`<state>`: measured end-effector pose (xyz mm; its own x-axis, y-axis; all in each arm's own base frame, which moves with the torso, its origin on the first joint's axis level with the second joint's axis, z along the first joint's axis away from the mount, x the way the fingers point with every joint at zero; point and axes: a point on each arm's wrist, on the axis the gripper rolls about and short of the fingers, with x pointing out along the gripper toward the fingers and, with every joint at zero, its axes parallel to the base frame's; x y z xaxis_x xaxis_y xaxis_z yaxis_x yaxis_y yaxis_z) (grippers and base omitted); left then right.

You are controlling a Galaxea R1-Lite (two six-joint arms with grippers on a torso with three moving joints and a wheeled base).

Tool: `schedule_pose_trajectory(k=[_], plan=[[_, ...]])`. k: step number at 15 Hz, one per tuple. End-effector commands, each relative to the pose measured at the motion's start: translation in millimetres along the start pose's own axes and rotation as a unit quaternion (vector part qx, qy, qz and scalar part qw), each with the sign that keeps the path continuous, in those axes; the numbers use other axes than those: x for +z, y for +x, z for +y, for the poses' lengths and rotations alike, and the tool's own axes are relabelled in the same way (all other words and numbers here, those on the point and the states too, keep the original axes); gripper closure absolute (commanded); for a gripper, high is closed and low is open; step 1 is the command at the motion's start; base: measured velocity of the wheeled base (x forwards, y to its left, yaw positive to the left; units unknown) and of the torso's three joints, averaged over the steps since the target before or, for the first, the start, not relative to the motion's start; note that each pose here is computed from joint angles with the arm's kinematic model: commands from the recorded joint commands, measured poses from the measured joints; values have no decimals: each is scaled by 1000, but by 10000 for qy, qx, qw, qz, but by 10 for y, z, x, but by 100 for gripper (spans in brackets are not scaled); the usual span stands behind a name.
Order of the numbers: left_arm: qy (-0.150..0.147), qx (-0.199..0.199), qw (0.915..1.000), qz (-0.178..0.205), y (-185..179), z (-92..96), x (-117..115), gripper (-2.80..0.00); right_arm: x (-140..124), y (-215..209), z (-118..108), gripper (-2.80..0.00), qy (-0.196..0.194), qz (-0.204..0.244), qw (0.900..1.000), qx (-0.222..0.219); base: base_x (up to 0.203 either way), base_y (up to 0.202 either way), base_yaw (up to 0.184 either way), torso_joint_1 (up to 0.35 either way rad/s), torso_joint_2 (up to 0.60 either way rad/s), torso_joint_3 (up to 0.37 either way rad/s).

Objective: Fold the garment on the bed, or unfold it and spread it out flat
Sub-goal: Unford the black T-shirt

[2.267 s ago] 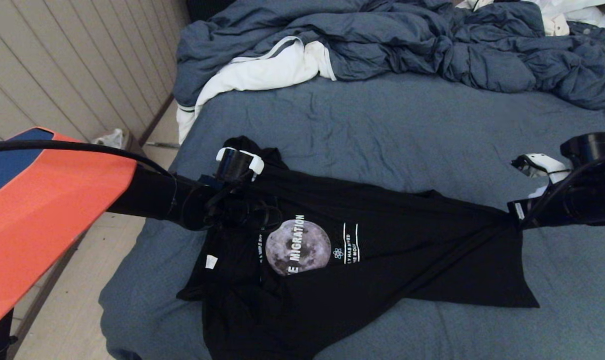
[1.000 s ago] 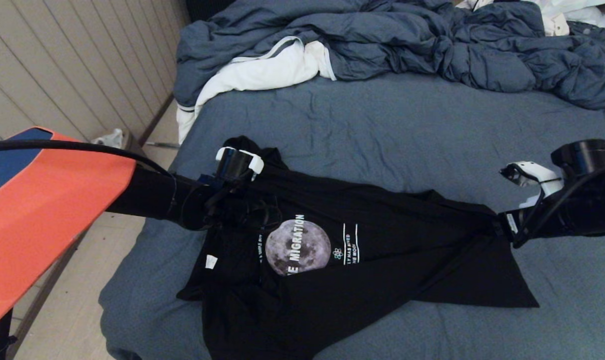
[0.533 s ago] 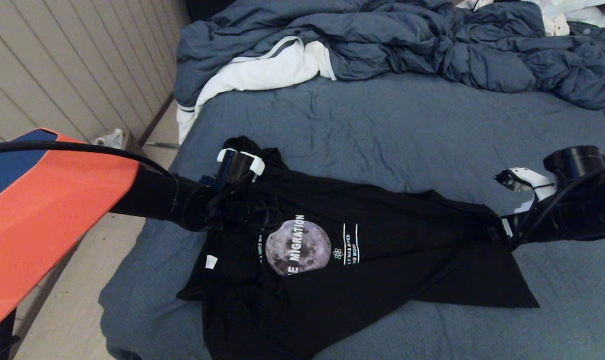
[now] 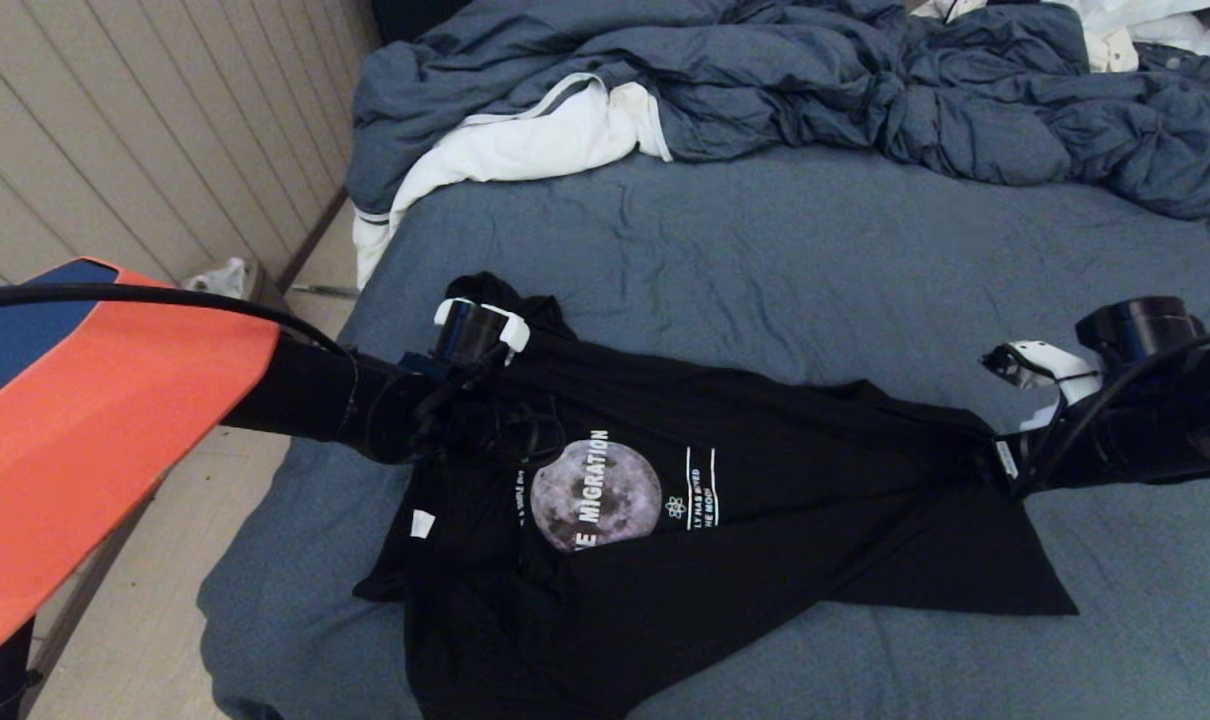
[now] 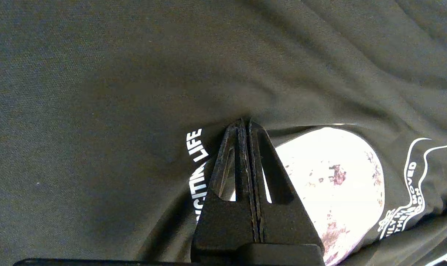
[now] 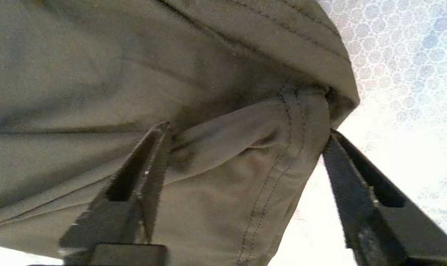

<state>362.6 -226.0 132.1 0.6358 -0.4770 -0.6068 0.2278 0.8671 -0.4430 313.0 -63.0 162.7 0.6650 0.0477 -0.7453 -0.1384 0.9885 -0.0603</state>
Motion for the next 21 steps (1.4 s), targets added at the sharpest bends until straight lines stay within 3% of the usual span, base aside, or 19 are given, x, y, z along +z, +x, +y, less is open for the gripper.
schedule_pose_trajectory(k=[1, 18, 19, 21], plan=[[-18, 0, 10000, 6, 7, 2, -4, 0, -5, 22, -2, -280, -7, 31, 10000, 16, 0, 0, 0, 0, 0, 0], [-21, 5, 10000, 9, 16, 7, -4, 0, 15, -9, -3, -280, -42, -33, 10000, -4, 0, 0, 0, 0, 0, 0], [-18, 4, 10000, 12, 17, 4, -6, 0, 10, -14, 0, 0, -49, -34, 10000, 3, 0, 0, 0, 0, 0, 0], [-18, 4, 10000, 12, 17, 4, -6, 0, 19, -13, -3, 0, -45, -43, 10000, 1, 0, 0, 0, 0, 0, 0]])
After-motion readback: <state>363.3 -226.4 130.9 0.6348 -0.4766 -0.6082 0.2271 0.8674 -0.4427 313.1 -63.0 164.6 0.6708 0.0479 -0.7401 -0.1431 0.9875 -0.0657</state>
